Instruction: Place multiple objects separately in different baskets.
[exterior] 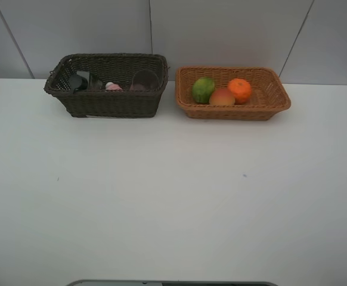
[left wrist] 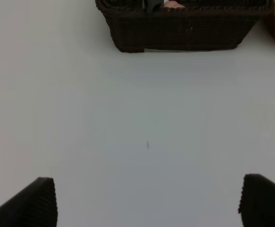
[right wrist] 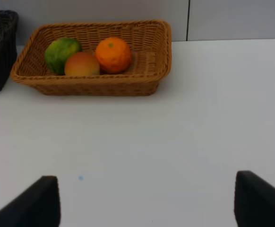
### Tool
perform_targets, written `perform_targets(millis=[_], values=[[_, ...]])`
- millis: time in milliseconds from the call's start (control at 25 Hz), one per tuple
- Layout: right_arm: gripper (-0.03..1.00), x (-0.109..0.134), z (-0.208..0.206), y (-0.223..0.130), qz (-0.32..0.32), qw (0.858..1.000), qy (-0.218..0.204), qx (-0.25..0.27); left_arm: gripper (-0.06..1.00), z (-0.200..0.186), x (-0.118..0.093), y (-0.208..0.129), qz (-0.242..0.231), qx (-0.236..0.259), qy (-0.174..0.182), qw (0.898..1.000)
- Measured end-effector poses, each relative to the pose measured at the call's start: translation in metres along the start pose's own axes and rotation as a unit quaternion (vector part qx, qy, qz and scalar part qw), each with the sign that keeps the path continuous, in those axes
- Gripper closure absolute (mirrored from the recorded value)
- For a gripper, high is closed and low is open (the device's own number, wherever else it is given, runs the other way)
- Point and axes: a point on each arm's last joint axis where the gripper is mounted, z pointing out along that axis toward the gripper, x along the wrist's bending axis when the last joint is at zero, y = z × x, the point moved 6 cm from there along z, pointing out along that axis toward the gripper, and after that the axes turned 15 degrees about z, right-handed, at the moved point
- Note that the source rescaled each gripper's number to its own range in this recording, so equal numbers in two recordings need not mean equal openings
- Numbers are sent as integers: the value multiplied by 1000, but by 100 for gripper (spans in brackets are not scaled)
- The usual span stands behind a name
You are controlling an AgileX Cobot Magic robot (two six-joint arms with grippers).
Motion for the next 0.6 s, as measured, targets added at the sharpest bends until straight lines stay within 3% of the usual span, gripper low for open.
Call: perform_targets(millis=[600], values=[[42, 0, 0, 0, 0, 1000, 0, 0, -5, 0, 0, 0, 1, 0, 0, 1000]])
